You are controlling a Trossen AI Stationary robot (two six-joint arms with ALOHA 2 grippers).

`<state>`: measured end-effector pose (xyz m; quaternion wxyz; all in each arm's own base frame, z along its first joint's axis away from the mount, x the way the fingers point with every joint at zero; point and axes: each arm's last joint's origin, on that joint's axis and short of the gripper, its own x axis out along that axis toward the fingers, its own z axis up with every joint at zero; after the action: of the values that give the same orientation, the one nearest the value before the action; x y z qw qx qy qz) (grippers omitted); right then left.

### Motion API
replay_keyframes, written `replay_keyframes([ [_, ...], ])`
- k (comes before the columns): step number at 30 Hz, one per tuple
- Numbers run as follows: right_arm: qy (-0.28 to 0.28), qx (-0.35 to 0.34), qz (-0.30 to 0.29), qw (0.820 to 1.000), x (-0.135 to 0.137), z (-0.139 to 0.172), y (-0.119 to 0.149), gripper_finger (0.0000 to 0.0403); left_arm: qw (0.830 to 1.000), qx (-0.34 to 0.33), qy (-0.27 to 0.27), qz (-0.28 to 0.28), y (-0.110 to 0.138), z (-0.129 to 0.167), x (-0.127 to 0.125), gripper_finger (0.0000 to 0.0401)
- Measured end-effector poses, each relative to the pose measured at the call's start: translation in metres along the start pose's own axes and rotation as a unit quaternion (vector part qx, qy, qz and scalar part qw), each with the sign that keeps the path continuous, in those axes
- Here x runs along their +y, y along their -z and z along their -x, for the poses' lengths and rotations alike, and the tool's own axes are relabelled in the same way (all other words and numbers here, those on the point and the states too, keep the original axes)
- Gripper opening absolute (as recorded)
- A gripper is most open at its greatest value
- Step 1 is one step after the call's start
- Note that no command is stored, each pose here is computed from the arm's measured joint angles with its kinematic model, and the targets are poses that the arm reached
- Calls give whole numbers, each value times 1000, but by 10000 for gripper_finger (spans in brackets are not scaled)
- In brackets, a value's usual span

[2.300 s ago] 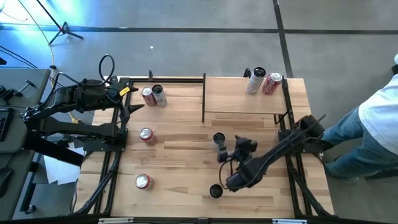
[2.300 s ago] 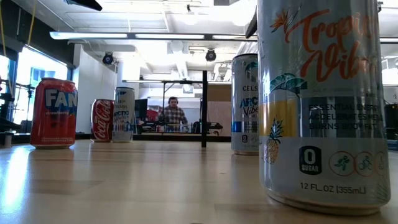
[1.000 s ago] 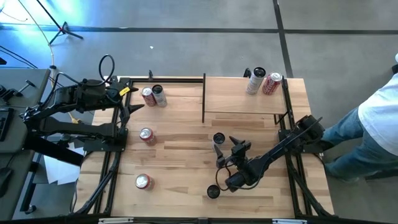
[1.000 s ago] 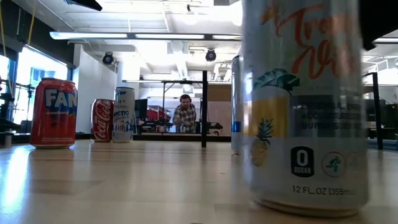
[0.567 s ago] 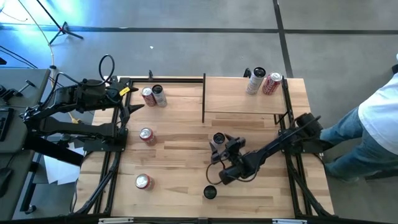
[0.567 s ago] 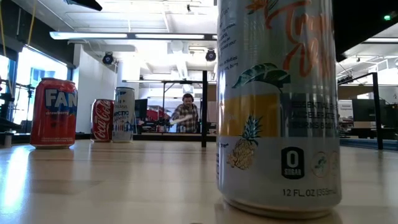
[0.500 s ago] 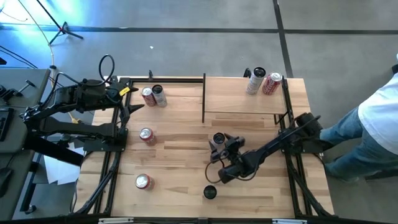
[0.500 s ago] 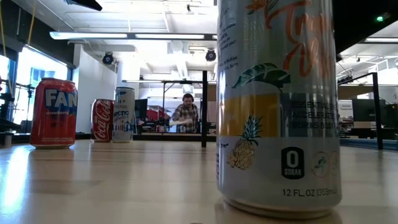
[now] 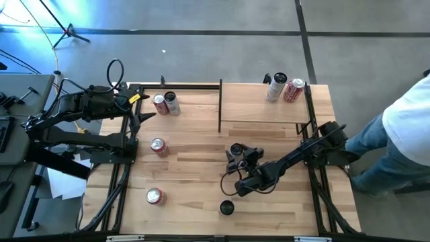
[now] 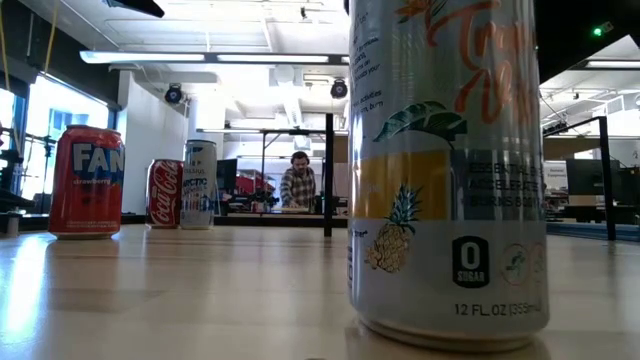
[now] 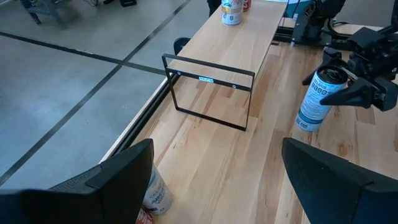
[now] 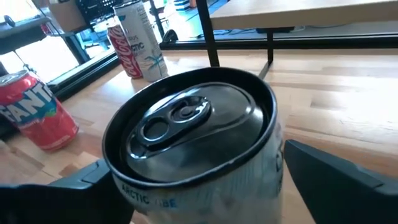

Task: Place canned beverage on shelf
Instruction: Put the white soda can on the shelf

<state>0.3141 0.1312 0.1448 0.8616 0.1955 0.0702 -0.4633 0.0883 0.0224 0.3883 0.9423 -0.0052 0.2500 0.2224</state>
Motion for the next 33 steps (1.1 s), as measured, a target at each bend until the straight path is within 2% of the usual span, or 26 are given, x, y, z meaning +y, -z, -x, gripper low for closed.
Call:
replay_keyframes([
  [9,-2,19,5,1000,0,-1,1,239,1000,0,0,0,0,0,0,335],
  [18,-7,23,-7,1000,3,-1,0,240,1000,0,0,0,0,0,0,335],
  [22,-14,27,7,1000,9,1,-7,240,1000,0,0,0,0,0,0,335],
  [28,-24,30,36,999,17,12,-40,240,1000,0,0,0,0,0,0,335],
  [33,-22,18,47,998,18,24,-82,240,1000,0,0,0,0,0,0,335],
])
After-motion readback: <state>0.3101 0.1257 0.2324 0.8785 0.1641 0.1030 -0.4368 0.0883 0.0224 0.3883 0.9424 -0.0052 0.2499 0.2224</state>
